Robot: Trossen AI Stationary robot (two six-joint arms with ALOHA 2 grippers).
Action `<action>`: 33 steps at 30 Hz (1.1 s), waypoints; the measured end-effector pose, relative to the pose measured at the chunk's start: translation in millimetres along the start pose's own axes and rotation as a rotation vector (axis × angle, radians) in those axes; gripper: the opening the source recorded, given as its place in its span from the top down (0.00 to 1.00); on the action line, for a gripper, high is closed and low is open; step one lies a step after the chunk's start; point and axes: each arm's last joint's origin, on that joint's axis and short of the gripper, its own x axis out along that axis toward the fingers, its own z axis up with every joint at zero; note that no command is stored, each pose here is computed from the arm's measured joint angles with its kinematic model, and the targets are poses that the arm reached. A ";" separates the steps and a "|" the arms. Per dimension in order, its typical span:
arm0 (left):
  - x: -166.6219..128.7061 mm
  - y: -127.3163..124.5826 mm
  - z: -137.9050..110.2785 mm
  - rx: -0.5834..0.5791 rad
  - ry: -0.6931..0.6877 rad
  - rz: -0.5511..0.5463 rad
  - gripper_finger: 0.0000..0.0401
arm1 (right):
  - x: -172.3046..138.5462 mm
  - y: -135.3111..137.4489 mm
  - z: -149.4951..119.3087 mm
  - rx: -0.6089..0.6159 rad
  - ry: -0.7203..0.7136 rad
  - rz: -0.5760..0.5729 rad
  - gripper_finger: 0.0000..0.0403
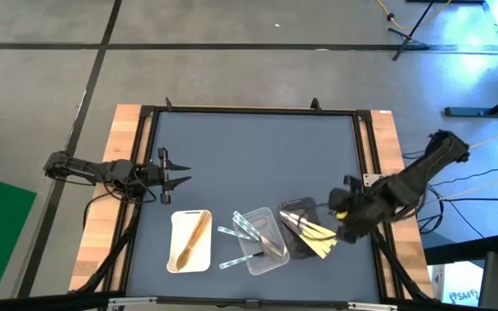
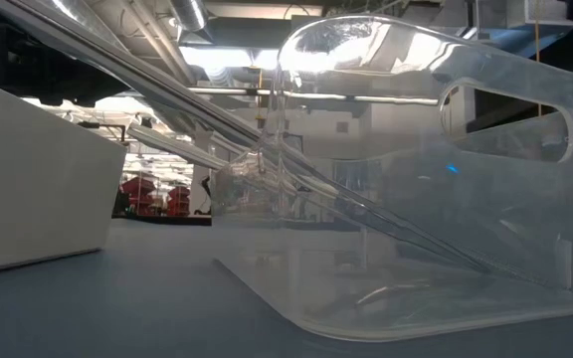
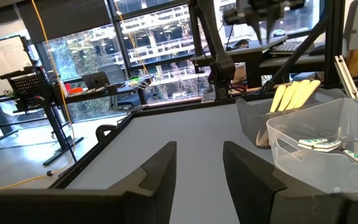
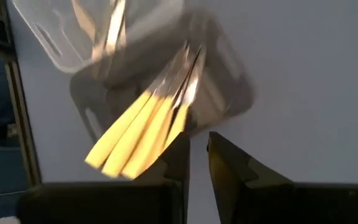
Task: Sort silverware by color (type)
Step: Return to Home Position
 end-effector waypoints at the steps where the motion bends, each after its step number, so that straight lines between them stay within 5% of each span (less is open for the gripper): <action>1: 0.0 0.0 0.0 0.000 0.000 0.000 0.69 | -6.7 -6.0 0.3 -0.018 -0.037 0.003 0.89; 18: 0.0 0.0 0.0 0.000 0.000 0.000 0.69 | -90.2 -105.2 -9.9 -0.218 -0.532 -0.046 0.89; 24: 0.0 0.0 0.0 0.000 0.000 0.000 0.69 | -72.2 -114.5 -17.7 -0.357 -0.646 -0.008 0.89; 33: 0.0 0.0 0.0 0.000 0.000 0.000 0.69 | -42.9 -144.5 -64.6 -0.239 -0.766 -0.023 0.89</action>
